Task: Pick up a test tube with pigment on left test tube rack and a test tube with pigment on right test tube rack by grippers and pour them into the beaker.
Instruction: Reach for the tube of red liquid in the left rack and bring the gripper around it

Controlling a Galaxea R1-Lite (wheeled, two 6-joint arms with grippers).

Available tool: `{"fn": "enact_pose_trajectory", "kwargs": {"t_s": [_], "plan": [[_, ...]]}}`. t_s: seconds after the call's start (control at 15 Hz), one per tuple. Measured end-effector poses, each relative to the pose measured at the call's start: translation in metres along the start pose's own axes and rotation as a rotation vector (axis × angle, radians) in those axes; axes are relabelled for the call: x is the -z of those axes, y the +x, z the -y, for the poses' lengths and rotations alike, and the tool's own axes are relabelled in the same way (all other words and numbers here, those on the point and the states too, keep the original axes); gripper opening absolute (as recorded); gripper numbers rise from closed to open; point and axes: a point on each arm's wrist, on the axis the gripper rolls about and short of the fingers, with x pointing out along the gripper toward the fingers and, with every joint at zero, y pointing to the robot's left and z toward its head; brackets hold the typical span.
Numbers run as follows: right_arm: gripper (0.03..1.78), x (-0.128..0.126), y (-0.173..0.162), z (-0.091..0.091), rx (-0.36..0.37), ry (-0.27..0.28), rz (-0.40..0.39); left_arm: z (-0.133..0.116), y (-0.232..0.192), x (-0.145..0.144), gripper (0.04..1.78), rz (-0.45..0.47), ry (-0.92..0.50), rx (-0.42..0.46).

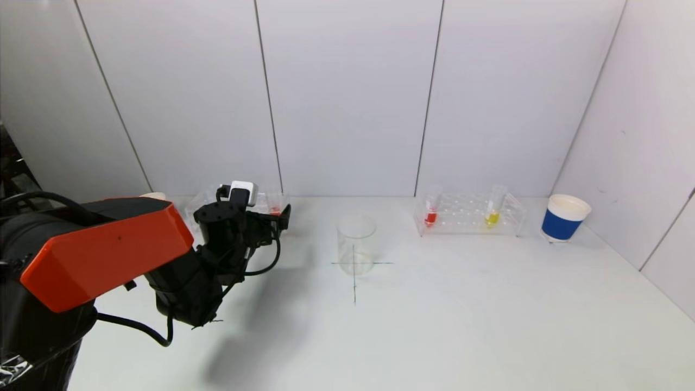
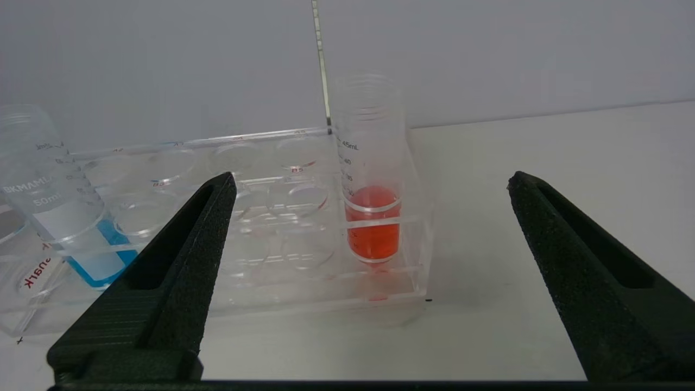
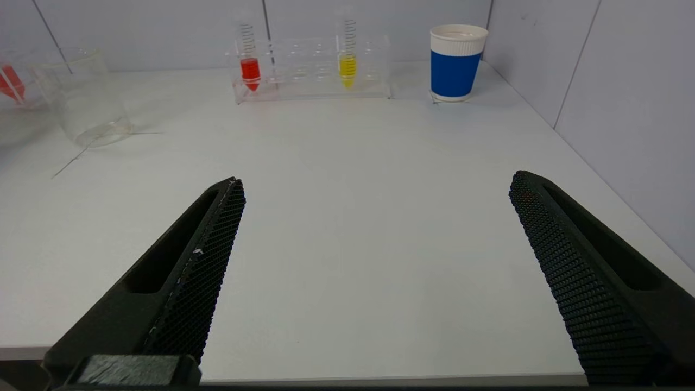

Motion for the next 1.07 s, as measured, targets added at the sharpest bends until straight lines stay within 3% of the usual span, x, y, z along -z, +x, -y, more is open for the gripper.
{"fn": "enact_pose_trajectory", "kwargs": {"t_s": [1.07], "plan": [[1.77, 0.0, 0.0, 0.0, 0.0, 0.0, 0.0, -0.008, 0.033, 0.005, 1.75, -0.004, 0.006, -0.023]]}}
